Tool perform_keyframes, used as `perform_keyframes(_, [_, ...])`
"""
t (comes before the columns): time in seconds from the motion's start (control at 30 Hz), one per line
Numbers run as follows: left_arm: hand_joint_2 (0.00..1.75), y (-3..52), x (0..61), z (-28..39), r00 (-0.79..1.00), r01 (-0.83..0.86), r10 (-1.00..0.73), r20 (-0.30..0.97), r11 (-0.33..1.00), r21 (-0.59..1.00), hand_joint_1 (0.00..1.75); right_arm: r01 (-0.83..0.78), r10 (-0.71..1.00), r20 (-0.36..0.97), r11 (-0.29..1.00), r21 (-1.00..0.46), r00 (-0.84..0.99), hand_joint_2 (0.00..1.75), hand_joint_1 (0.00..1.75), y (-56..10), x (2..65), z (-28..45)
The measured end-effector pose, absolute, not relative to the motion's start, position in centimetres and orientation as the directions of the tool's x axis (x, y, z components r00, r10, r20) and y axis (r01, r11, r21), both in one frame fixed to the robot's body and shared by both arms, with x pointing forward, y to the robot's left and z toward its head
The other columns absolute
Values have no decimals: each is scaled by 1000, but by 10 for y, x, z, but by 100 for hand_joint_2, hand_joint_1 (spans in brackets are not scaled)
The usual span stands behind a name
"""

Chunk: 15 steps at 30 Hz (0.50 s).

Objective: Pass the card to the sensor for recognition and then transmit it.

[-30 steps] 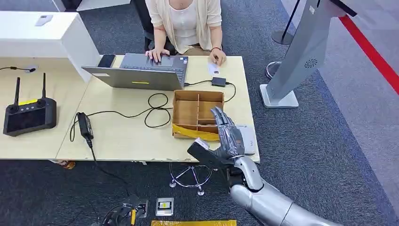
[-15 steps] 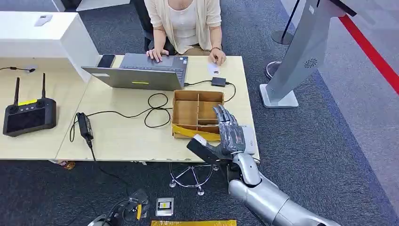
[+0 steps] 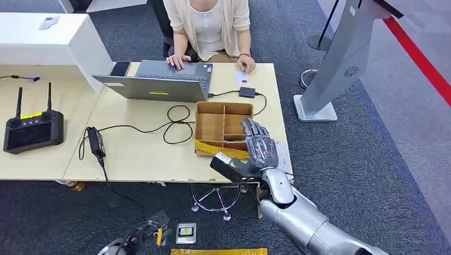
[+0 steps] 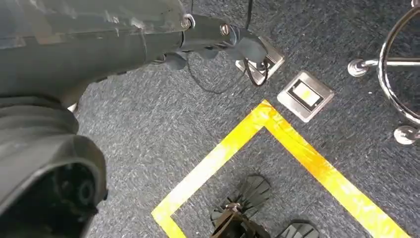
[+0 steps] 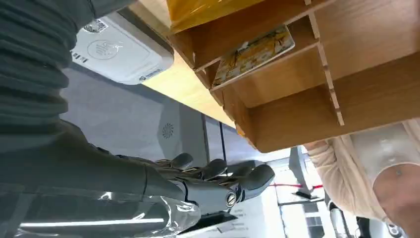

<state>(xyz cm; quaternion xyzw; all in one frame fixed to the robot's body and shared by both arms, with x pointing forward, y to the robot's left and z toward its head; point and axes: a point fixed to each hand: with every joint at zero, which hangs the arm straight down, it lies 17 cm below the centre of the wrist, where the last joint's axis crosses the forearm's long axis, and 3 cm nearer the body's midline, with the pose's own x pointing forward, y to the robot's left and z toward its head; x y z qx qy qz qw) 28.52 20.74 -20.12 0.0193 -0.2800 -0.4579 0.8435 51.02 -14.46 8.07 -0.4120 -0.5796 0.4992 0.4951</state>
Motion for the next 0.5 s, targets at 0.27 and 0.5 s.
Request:
perform_keyframes(0.27, [0, 207, 289, -200, 409, 770, -793, 452, 566, 295, 0, -28, 977, 111, 107, -994, -182, 175, 0, -141, 514, 81])
perform_keyframes(0.5, [0, 204, 289, -199, 401, 776, -798, 450, 557, 295, 0, -29, 976, 108, 104, -994, -190, 175, 0, -135, 515, 82])
